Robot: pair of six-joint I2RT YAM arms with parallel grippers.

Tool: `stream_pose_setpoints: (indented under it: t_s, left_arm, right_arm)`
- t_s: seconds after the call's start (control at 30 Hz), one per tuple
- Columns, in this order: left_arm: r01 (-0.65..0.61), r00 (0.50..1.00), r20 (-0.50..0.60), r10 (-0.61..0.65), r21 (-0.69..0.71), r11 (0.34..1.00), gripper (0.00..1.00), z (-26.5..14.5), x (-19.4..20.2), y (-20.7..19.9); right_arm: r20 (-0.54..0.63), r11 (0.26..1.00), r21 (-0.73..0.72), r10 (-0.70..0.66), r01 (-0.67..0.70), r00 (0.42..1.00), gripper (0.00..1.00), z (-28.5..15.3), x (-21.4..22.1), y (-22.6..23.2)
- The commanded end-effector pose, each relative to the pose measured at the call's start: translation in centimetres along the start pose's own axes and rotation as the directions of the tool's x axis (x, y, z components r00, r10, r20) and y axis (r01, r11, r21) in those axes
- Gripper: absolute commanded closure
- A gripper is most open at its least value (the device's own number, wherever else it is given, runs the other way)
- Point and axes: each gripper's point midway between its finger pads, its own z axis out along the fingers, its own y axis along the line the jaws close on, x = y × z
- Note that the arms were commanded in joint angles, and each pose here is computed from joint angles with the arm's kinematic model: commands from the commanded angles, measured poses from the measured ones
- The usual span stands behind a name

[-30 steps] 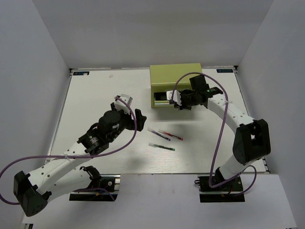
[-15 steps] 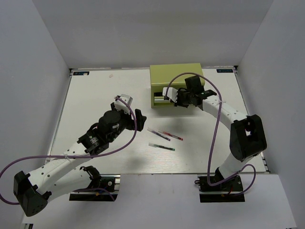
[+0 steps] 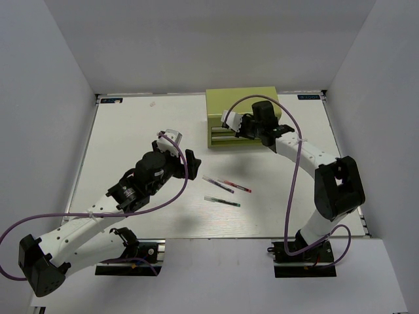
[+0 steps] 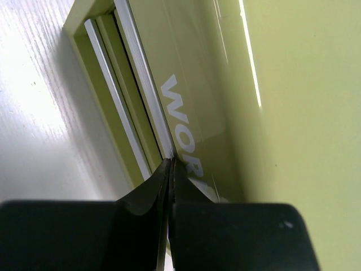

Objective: Sort the stationery into containers
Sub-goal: Close the drawer

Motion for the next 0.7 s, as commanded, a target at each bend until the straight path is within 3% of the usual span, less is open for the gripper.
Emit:
stream_pose_setpoints:
  t_s: [0.0, 0.2, 0.3, 0.33, 0.37, 0.43, 0.47, 0.5, 0.57, 0.63, 0.67]
  left_arm:
    - [0.001, 1.0, 0.027, -0.001, -0.004, 1.0, 0.01, -0.2, -0.5, 0.2]
    - [-0.002, 1.0, 0.016, 0.002, 0.003, 1.0, 0.01, 0.0, -0.2, 0.1]
    - [-0.002, 1.0, 0.011, 0.002, 0.02, 1.0, 0.01, 0.0, 0.1, -0.2]
    - [0.0, 1.0, 0.015, -0.001, 0.05, 0.999, 0.01, 0.0, -0.1, -0.7]
    - [0.002, 1.0, 0.021, -0.004, 0.065, 0.998, 0.01, 0.0, -0.3, -1.0]
    - [0.0, 1.0, -0.001, 0.0, 0.101, 0.995, 0.01, 0.2, 0.3, -1.7]
    - [-0.003, 1.0, -0.019, 0.005, 0.109, 0.994, 0.01, 0.4, 0.8, -1.8]
    - [-0.003, 0.999, -0.034, 0.008, 0.128, 0.992, 0.01, 0.5, 1.1, -2.2]
    - [0.014, 0.998, -0.06, -0.006, 0.13, 0.991, 0.01, 1.1, 1.9, -2.4]
    - [0.061, 0.995, -0.086, -0.049, 0.149, 0.987, 0.01, 1.5, 2.4, -3.1]
    - [0.087, 0.992, -0.104, -0.071, 0.159, 0.983, 0.01, 2.1, 3.0, -3.3]
  right_arm:
    - [0.017, 0.998, 0.065, -0.01, 0.009, 1.0, 1.0, 0.2, -0.5, -1.3]
    - [0.07, 1.0, -0.025, 0.0, 0.002, 0.998, 1.0, -1.9, -1.7, 1.2]
    - [0.111, 0.999, 0.0, 0.041, -0.041, 0.993, 1.0, -4.2, -2.7, 1.5]
    - [0.137, 0.998, 0.032, 0.044, -0.049, 0.99, 0.93, -5.1, -3.3, 1.2]
    - [0.165, 0.992, 0.027, 0.116, -0.122, 0.979, 0.72, -5.6, -3.7, 1.3]
    - [0.221, 0.975, 0.124, 0.155, -0.185, 0.963, 0.43, -7.6, -4.6, -0.1]
    - [0.243, 0.925, 0.122, 0.322, -0.359, 0.915, 0.19, -7.9, -4.5, 0.2]
    - [0.244, 0.908, 0.141, 0.355, -0.395, 0.902, 0.15, -7.9, -4.0, 0.4]
    - [0.255, 0.875, 0.115, 0.431, -0.47, 0.865, 0.12, -8.7, -4.5, 0.7]
    - [0.225, 0.816, 0.08, 0.545, -0.573, 0.808, 0.17, -8.9, -4.5, 1.1]
    - [0.201, 0.786, 0.062, 0.594, -0.615, 0.779, 0.4, -9.1, -4.3, 1.5]
